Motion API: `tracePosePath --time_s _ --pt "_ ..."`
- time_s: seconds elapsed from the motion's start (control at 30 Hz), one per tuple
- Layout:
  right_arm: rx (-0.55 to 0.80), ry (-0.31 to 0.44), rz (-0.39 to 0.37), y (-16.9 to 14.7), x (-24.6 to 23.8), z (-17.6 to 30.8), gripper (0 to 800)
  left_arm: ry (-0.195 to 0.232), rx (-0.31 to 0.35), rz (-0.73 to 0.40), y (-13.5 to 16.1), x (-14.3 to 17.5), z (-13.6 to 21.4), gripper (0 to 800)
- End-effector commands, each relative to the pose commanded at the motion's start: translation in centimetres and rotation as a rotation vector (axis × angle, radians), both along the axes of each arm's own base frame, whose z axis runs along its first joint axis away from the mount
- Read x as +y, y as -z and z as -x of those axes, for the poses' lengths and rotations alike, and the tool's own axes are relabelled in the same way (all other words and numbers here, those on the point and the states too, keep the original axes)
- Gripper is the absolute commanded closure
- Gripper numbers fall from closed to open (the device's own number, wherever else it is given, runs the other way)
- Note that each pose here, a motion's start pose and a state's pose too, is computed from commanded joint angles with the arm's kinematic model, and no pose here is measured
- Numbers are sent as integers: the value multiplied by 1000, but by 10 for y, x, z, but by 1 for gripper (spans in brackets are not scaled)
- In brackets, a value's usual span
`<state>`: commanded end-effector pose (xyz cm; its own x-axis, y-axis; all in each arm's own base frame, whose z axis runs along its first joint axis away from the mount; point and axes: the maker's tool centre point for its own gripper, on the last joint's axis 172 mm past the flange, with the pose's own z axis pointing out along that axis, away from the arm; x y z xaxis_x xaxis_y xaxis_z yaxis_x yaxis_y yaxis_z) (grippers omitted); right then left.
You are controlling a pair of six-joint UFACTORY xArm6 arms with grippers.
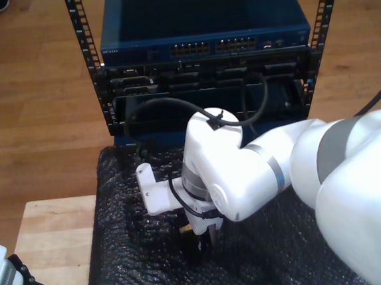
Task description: Grab the cable and plug it in
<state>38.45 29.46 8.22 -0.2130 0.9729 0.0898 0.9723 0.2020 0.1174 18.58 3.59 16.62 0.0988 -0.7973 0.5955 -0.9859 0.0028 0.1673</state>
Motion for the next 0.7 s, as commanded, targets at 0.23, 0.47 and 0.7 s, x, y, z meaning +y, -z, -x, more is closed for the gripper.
tracePosePath --time_s 0.23,0.47,0.7 --pt "-27 12 43 4 -8 -2 20 1 2 2 0 -1 1 0" --pt "-58 11 78 4 -11 -5 27 0 3 4 0 -1 1 0" --pt "-59 14 78 4 -9 -7 28 0 3 5 -1 -1 1 0"
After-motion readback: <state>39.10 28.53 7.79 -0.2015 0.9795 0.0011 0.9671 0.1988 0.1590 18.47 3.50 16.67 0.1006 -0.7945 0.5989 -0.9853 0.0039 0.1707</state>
